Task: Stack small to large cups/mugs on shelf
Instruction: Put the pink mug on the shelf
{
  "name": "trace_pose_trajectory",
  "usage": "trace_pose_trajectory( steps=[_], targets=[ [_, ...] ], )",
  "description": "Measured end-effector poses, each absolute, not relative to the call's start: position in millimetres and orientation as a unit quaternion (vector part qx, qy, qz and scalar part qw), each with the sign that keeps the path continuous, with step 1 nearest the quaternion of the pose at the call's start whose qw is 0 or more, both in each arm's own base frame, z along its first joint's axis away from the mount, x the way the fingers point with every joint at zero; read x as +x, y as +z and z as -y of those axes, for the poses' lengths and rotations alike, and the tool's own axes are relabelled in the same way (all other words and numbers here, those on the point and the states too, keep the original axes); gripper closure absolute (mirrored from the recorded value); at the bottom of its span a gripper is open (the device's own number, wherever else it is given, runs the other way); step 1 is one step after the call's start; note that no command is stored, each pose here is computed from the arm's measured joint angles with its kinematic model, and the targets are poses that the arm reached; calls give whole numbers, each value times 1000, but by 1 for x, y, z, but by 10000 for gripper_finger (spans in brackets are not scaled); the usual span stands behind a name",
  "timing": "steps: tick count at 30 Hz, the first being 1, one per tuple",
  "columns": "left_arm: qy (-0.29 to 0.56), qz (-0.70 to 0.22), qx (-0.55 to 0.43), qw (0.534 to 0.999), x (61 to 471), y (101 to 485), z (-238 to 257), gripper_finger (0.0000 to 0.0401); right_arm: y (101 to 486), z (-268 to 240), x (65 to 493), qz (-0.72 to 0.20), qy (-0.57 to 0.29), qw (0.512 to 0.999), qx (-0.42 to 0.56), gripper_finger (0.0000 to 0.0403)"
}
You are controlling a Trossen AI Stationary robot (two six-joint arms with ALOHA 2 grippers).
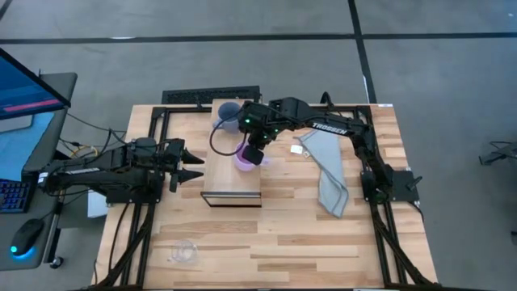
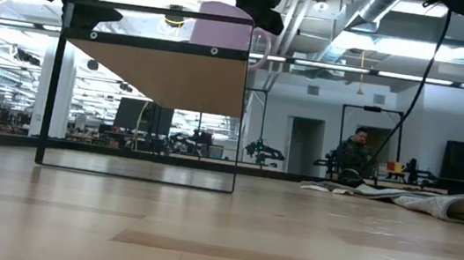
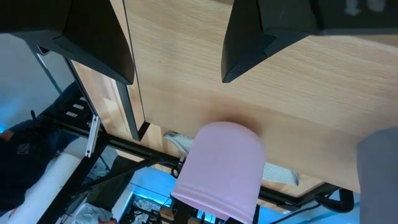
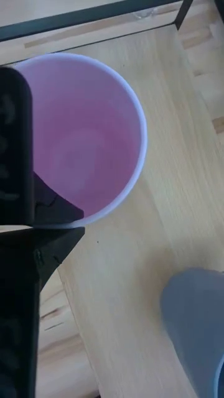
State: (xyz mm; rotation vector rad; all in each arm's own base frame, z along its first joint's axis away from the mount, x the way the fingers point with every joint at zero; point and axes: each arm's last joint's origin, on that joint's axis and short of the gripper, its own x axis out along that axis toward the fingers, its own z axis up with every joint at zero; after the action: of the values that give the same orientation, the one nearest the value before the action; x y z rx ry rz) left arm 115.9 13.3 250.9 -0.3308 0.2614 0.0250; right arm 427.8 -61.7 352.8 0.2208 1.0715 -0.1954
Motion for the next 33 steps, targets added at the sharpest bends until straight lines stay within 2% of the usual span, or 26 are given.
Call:
trace_pose_trajectory(
  steps=[4, 9, 17, 24, 33],
  targets=[
    [12, -130, -164, 978, 116, 251, -13, 167, 353, 62, 429, -505, -94, 852, 104, 393],
    [12, -130, -164, 978, 116, 251, -13, 167, 353, 62, 428, -505, -101, 851, 104, 372],
    [12, -130, -164, 978, 116, 251, -13, 167, 353, 62, 428, -509, -99, 849, 101, 392],
    [12, -130, -164, 978, 116, 251, -13, 167, 351, 62, 429, -510, -101, 848, 104, 369],
    [12, -133, -164, 977, 116, 250, -13, 167, 338, 60, 439, -518, -90, 844, 105, 372]
  ],
)
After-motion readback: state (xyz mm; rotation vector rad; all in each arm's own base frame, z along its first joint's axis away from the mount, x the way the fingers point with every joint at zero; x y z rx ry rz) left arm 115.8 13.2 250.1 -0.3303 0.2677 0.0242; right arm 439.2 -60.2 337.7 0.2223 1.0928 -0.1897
